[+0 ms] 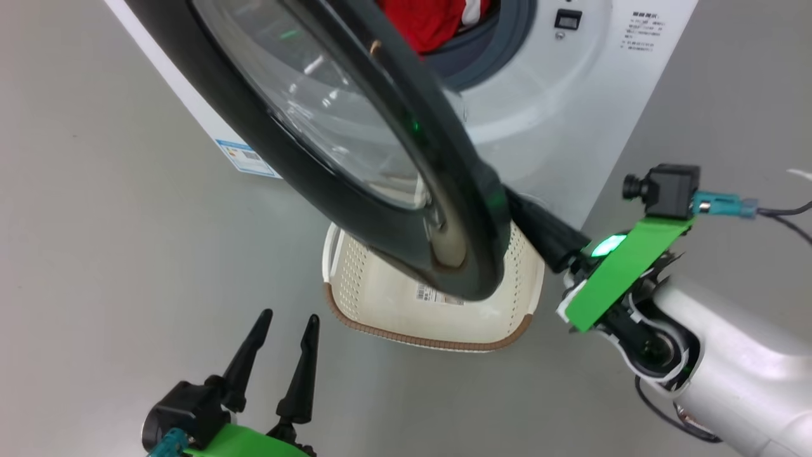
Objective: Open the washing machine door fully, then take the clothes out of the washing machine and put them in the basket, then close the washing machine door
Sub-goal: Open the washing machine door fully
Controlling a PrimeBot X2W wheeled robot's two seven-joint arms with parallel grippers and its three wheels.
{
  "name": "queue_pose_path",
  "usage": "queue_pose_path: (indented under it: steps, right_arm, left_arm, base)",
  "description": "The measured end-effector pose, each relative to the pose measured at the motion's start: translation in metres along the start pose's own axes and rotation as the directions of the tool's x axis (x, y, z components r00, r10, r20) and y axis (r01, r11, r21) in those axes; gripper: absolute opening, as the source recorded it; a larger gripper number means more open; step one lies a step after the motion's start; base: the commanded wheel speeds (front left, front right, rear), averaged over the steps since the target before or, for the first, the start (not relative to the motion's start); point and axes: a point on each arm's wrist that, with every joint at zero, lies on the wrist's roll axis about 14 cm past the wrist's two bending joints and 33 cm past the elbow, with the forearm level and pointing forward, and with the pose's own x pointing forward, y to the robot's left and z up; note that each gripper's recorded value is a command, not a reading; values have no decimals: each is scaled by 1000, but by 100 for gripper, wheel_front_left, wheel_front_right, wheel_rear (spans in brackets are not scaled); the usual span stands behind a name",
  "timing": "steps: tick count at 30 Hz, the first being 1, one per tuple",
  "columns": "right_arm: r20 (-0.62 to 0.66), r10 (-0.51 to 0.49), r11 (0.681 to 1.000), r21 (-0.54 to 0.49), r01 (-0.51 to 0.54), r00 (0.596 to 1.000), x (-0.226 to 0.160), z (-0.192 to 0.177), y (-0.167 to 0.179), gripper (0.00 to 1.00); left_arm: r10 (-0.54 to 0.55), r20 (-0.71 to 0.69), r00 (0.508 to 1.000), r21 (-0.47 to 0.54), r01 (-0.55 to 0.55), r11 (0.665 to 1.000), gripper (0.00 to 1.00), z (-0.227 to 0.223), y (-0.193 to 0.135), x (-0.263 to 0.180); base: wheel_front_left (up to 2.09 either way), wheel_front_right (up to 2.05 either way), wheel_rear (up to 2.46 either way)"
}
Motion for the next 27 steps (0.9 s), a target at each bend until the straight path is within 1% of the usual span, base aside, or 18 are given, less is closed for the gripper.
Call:
queue_pose_path:
  steps: [6,11,20,27]
  right_arm:
    - [-56,51,999,0,-51,997,0,-20,25,0]
    - [-107,90,996,22,-88,990,0,-44,45,0]
    - [-188,166,986,57,-158,968,7,-80,79,0]
    - [-229,241,970,87,-227,943,17,-101,114,0]
  left_arm:
    - [18,11,1000,-6,-18,1000,100,3,4,-14]
    - [47,23,999,-8,-47,999,100,7,12,-28]
    - [128,48,991,-9,-128,992,100,13,33,-59]
    - [207,80,975,-15,-206,978,100,20,51,-82]
  base:
    - [0,0,0]
    - [0,0,0]
    - [0,0,0]
    - [0,0,0]
